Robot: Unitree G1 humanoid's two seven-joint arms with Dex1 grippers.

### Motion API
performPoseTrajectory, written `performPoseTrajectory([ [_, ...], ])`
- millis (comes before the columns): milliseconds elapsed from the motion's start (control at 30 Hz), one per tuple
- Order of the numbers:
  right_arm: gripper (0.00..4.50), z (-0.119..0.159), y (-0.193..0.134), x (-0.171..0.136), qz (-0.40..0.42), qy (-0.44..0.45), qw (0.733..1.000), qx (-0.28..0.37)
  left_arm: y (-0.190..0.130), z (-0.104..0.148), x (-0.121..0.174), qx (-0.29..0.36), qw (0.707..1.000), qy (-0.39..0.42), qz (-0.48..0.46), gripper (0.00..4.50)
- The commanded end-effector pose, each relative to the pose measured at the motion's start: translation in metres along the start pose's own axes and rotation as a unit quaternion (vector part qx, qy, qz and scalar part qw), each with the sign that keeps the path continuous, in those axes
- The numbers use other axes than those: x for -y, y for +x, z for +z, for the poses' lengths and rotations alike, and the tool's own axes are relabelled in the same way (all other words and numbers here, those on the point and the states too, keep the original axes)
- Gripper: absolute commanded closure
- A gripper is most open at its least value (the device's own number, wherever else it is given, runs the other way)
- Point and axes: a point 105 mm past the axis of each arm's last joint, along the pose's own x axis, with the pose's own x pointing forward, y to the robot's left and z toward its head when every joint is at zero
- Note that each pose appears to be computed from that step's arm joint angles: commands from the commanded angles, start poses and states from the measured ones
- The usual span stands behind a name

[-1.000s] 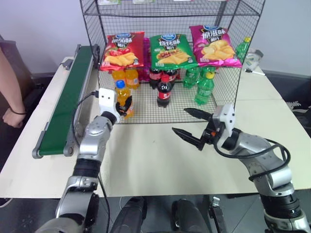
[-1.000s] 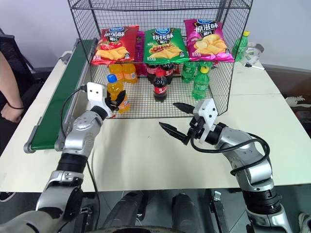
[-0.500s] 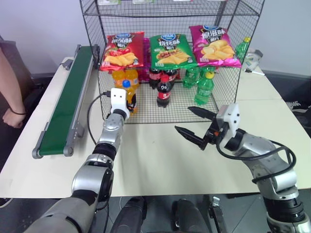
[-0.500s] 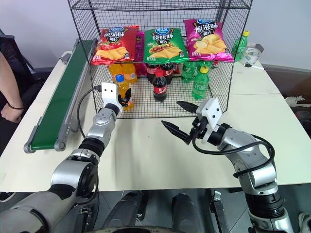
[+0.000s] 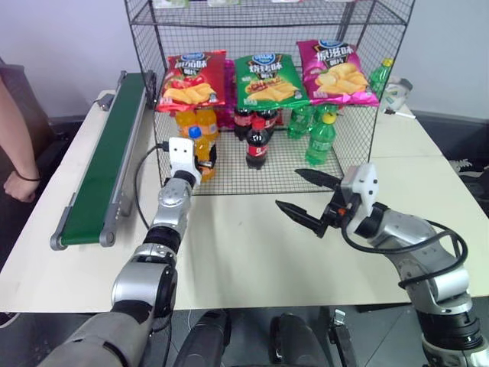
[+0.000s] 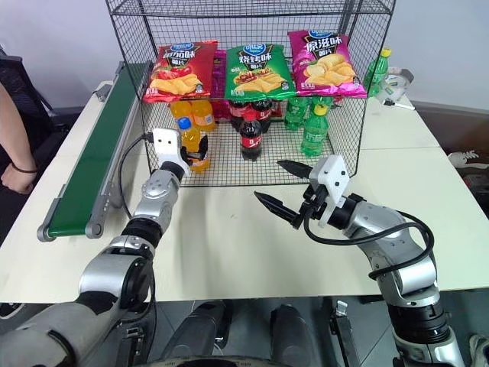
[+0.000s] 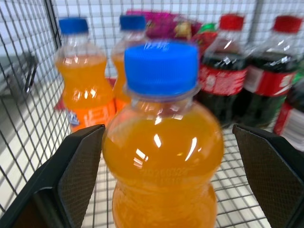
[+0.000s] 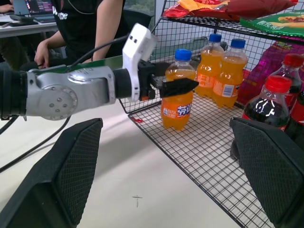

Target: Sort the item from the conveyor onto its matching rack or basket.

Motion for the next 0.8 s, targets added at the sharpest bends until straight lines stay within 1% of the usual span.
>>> performPoseTrajectory([
  [33,0.0,0.013,0.0,0.0,0.005,-0.018,1.0,0.02,-0.006,0.016,-0.008,0.017,1.0,-0.004,-0.008,0.03],
  [167,0.0,0.013,0.001,0.0,0.009,-0.018,1.0,0.021,-0.021,0.024,-0.011,0.026,0.999,0.017,-0.014,0.03],
  [233,0.0,0.014,0.002,0.001,0.01,-0.019,1.0,0.021,-0.029,0.029,-0.01,0.026,0.999,0.014,-0.024,0.03],
  [367,0.0,0.015,0.002,0.001,0.012,-0.022,0.999,0.02,-0.055,0.048,-0.008,0.027,0.996,-0.005,-0.083,0.03],
  [467,0.0,0.016,0.0,0.002,0.012,-0.024,0.999,0.018,-0.075,0.057,-0.02,0.0,0.994,-0.007,-0.108,0.03],
  [567,0.0,0.015,-0.003,0.003,0.011,-0.025,1.0,0.012,-0.094,0.061,-0.032,-0.032,0.99,0.012,-0.136,0.03],
  [700,0.0,0.014,-0.006,0.009,0.007,-0.025,1.0,0.007,-0.114,0.07,-0.048,-0.058,0.986,0.025,-0.155,0.03],
  [800,0.0,0.013,-0.01,0.012,0.006,-0.026,1.0,0.002,-0.126,0.071,-0.059,-0.083,0.983,0.028,-0.16,0.03],
])
